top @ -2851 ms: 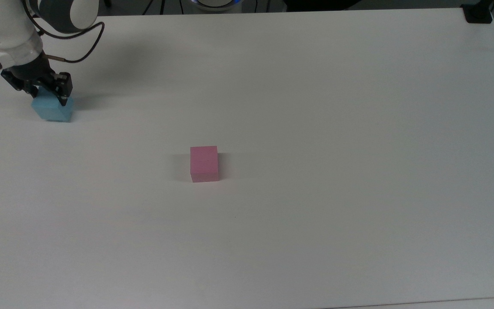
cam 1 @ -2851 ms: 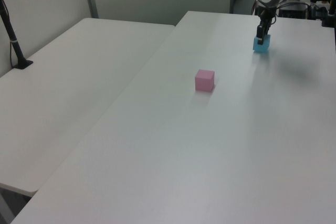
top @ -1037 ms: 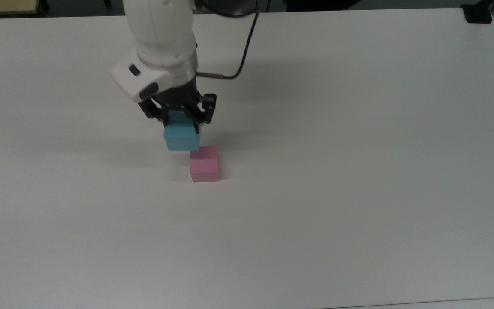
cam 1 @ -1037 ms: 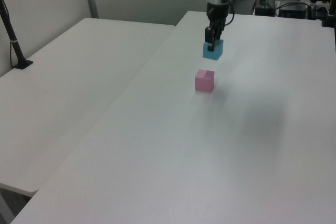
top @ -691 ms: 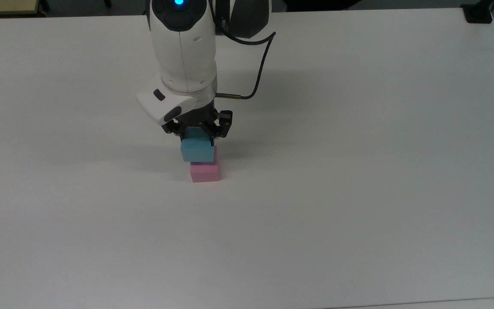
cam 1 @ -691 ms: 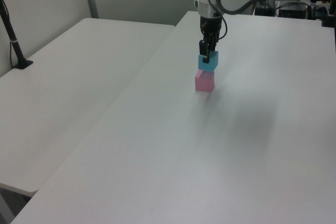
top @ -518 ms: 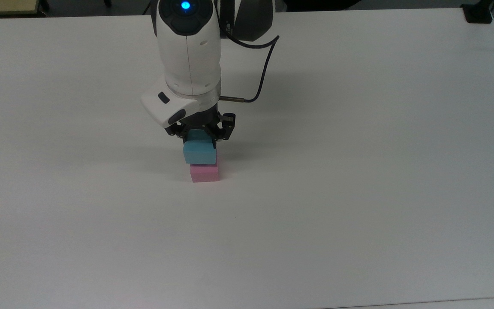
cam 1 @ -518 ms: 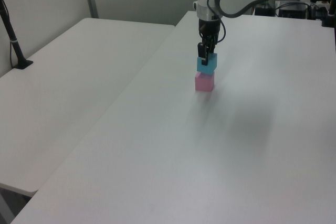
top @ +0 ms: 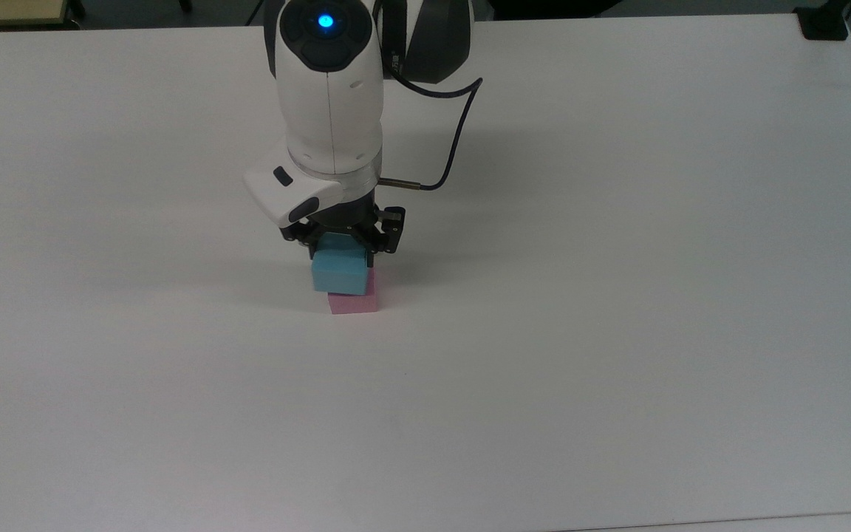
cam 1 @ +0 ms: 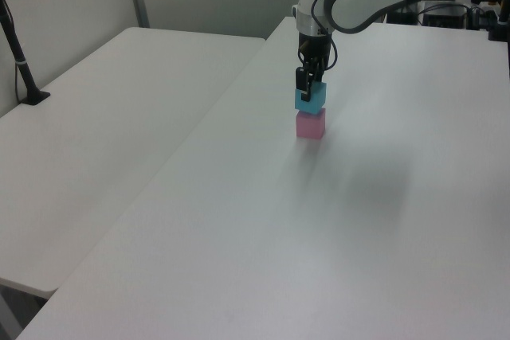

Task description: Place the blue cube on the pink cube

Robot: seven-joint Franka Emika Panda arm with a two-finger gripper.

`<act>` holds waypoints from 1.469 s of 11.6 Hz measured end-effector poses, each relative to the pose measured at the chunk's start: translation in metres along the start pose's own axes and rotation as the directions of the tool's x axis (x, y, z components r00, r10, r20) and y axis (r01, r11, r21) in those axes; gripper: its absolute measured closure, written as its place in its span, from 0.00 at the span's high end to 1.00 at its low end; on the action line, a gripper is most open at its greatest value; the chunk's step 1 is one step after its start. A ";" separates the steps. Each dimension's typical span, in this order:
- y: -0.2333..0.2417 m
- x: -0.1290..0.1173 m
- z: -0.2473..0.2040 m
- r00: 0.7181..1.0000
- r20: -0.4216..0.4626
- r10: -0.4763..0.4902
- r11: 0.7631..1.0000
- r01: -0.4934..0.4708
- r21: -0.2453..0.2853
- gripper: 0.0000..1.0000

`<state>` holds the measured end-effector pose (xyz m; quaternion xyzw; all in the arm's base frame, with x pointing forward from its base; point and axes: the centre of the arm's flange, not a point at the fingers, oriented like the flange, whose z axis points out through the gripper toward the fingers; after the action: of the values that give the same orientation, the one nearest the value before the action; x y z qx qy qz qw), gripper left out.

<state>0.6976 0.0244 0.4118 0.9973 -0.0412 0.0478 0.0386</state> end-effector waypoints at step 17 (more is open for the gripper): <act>0.109 -0.074 -0.217 0.976 -0.012 0.216 0.976 -0.216 -0.024 1.00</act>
<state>0.5951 -0.0603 0.6277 0.9861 -0.1499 0.0560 0.0459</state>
